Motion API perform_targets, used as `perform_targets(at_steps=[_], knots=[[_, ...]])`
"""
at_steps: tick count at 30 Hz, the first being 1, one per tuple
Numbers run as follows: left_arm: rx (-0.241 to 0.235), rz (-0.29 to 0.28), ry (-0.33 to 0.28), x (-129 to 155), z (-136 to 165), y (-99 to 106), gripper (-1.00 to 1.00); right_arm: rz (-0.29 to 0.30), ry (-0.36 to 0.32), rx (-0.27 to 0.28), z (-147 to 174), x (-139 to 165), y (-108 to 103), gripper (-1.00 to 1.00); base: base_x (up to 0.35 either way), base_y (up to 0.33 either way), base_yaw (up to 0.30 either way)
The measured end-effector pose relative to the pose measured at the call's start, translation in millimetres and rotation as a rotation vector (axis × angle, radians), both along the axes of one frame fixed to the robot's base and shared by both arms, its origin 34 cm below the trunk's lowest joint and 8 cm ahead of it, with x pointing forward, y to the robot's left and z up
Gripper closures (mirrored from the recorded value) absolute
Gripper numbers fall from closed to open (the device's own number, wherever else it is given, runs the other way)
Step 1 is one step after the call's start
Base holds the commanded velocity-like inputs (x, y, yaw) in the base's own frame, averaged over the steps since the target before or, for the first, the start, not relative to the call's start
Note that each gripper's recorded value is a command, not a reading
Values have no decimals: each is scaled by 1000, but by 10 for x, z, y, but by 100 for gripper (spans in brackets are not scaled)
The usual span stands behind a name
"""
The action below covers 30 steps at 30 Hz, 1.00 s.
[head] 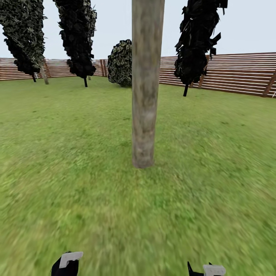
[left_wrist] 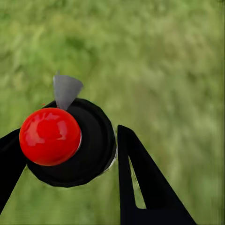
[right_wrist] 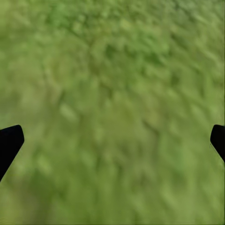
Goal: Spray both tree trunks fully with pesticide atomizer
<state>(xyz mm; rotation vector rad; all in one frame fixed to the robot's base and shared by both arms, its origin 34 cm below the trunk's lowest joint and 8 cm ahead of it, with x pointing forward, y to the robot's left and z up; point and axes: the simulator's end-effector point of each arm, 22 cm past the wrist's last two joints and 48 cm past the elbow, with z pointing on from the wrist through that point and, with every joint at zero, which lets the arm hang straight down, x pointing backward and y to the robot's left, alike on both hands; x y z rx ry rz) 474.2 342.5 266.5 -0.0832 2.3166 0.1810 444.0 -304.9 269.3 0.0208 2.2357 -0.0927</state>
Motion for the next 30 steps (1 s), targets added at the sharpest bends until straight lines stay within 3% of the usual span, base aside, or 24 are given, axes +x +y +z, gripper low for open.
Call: perform_targets(at_steps=[30], knots=[[1, 1, 0, -1, 0, 6, 100, 2, -1, 0, 4, 6, -4, -100, 303, -134, 0]])
